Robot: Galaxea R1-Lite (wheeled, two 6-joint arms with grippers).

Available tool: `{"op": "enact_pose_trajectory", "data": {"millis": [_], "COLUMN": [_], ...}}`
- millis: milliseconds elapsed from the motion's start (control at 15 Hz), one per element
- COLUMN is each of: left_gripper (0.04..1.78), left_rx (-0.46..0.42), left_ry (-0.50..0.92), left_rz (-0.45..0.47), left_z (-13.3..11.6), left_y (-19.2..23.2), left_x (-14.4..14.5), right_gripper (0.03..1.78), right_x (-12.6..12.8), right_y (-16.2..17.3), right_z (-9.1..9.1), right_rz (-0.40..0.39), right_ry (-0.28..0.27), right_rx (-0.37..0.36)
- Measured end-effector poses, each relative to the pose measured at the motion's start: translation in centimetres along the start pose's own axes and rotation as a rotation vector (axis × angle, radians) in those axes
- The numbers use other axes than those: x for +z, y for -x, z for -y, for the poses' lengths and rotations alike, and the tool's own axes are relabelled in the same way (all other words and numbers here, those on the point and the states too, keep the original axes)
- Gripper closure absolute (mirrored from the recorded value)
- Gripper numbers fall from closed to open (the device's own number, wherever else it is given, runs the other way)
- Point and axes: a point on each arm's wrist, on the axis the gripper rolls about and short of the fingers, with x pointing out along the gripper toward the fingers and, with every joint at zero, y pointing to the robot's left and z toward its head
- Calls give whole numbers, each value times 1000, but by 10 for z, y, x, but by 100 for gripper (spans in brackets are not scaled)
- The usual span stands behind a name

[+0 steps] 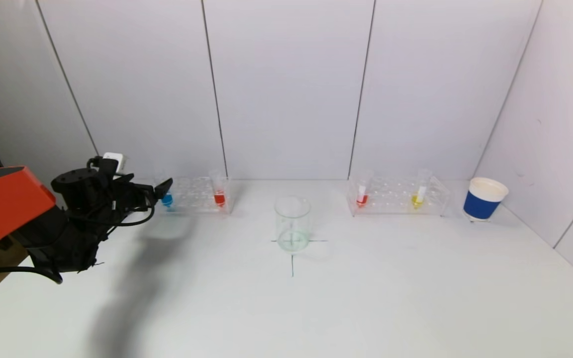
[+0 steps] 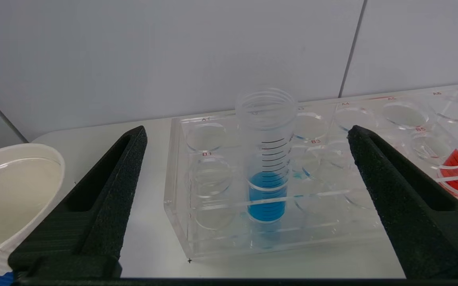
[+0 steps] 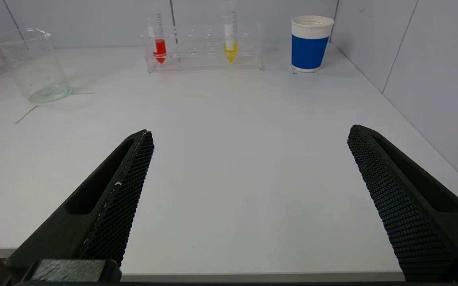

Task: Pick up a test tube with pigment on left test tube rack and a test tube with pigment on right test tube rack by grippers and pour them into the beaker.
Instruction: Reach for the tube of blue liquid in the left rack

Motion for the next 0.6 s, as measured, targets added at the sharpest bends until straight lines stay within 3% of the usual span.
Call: {"op": "enact_pose_trajectory", "data": {"millis": [600], "left_gripper": [6], "left_rx": [0], "left_ry": [4], "left_rz": [11], "left_z": [-3], "left_y": [-21], "left_x": [-14], "right_gripper": [4], "right_x": [0], "right_y": [0], "right_z": [0], "right_rz": [0], "right_ry": [0], "right_rx": [0]}}
